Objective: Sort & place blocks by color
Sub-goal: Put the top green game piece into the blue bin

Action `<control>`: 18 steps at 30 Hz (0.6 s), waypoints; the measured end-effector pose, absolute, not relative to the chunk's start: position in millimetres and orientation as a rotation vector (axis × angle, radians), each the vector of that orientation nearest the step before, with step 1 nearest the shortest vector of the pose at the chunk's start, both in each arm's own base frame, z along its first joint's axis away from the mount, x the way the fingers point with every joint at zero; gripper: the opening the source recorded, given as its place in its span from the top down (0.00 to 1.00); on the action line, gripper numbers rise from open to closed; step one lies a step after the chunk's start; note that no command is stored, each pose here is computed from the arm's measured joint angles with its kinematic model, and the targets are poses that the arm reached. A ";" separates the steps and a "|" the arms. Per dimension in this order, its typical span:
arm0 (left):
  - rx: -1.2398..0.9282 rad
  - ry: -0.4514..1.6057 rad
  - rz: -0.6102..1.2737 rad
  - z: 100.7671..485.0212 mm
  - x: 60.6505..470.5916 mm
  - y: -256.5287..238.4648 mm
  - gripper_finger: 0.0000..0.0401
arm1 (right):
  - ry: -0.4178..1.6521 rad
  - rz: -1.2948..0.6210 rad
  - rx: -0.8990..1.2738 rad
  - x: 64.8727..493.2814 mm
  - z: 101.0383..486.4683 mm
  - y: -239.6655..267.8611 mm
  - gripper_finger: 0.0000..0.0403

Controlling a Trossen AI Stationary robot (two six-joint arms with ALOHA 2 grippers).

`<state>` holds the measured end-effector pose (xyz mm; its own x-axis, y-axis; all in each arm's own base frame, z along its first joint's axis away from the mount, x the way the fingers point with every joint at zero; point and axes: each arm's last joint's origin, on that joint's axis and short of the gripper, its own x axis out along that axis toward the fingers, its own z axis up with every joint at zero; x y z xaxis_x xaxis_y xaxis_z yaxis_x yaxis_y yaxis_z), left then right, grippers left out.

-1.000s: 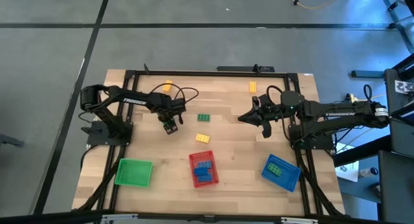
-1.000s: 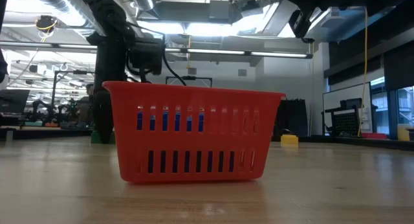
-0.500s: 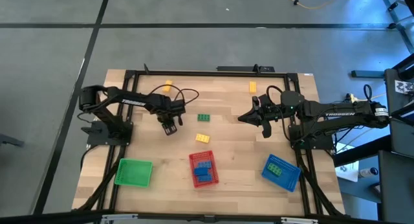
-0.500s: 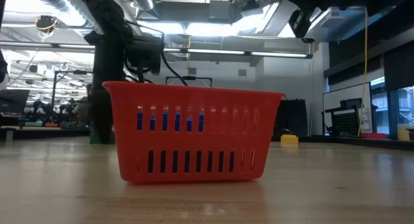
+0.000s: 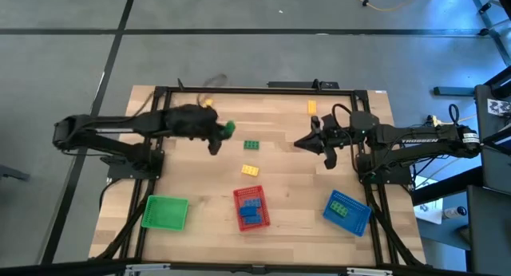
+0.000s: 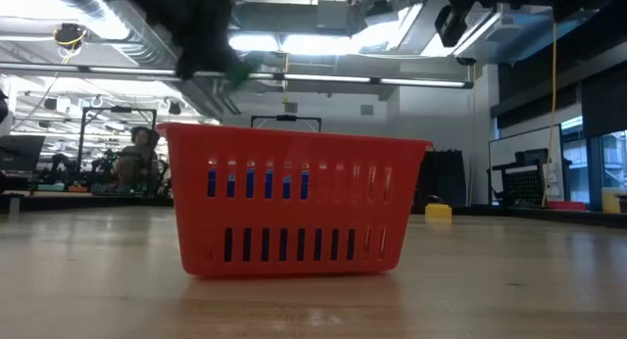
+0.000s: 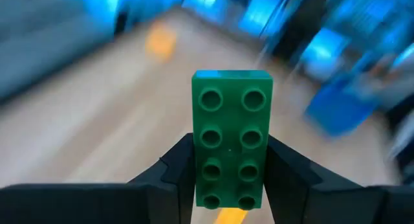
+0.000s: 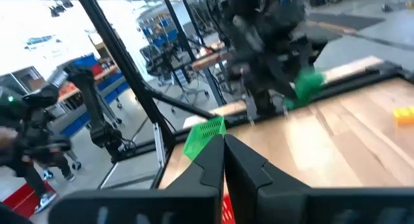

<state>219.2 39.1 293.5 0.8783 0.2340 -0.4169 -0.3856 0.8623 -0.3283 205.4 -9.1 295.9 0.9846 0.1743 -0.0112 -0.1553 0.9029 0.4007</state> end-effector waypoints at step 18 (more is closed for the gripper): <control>-0.298 -0.043 0.177 334.6 233.4 1.9 0.68 | -0.050 0.153 0.586 205.7 305.8 -10.5 0.69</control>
<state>233.4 1.9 334.6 0.9835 0.1801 0.0156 -0.1676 0.9405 -0.2957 205.7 -10.5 305.8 0.9874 0.1298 0.0906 -0.1583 0.8222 0.5468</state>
